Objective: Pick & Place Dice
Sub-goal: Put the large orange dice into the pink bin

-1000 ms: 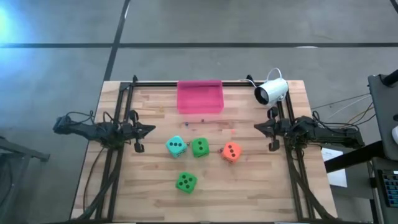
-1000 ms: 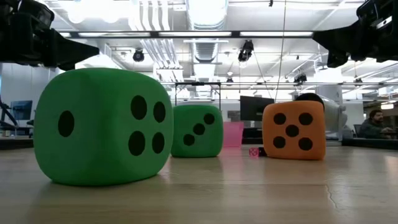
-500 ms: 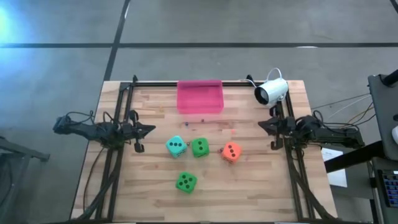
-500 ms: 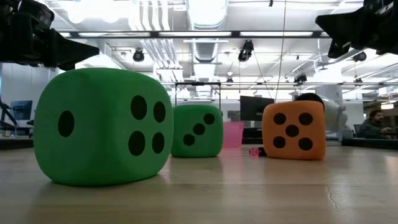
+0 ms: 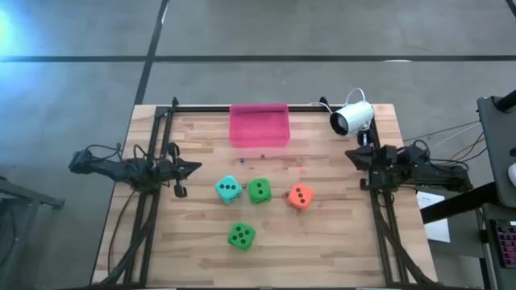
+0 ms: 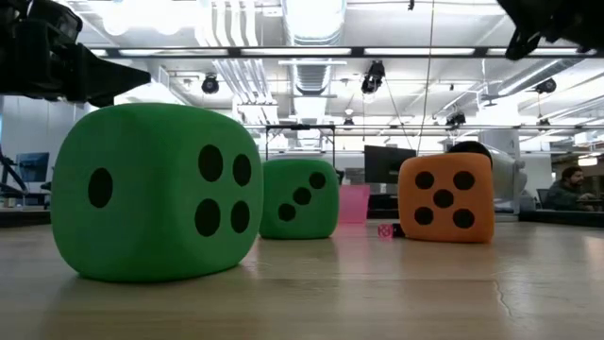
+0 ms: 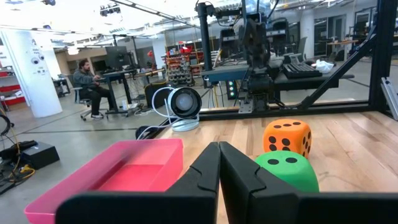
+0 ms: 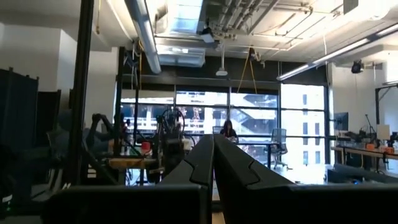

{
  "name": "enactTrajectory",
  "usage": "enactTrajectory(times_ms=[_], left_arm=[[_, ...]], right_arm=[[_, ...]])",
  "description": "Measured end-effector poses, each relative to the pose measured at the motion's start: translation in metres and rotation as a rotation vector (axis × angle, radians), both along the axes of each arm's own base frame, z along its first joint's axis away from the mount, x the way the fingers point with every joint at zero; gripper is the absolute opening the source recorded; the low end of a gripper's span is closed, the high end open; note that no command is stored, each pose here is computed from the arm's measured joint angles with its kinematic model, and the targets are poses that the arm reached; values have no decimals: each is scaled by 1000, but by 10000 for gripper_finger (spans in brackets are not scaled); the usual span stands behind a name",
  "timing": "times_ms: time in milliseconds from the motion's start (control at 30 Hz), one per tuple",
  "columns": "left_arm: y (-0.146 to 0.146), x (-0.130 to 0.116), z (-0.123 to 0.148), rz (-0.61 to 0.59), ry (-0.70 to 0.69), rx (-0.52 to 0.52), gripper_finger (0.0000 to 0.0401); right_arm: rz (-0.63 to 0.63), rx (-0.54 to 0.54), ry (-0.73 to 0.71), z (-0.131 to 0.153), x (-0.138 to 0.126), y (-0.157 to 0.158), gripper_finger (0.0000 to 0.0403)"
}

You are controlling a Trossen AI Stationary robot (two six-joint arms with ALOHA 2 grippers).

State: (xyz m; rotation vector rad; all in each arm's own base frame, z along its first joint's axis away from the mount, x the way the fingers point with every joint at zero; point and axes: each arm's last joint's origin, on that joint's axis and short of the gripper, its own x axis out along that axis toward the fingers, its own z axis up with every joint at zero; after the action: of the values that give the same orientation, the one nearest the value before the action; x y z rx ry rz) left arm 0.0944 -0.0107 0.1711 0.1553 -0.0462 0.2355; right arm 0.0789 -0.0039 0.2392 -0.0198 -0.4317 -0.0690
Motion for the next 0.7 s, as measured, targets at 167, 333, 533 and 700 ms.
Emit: enactTrajectory(times_ms=[167,333,533,700], left_arm=[[0,0,0,0,1,0,15],[0,0,0,0,0,0,15],[0,0,0,0,0,0,15],[0,0,0,0,0,0,15]], right_arm=[[5,14,48,23,-11,0,8],[-14,-27,93,42,-19,1,8],[-51,-96,198,58,-16,0,8],[-93,-90,375,60,4,-2,8]])
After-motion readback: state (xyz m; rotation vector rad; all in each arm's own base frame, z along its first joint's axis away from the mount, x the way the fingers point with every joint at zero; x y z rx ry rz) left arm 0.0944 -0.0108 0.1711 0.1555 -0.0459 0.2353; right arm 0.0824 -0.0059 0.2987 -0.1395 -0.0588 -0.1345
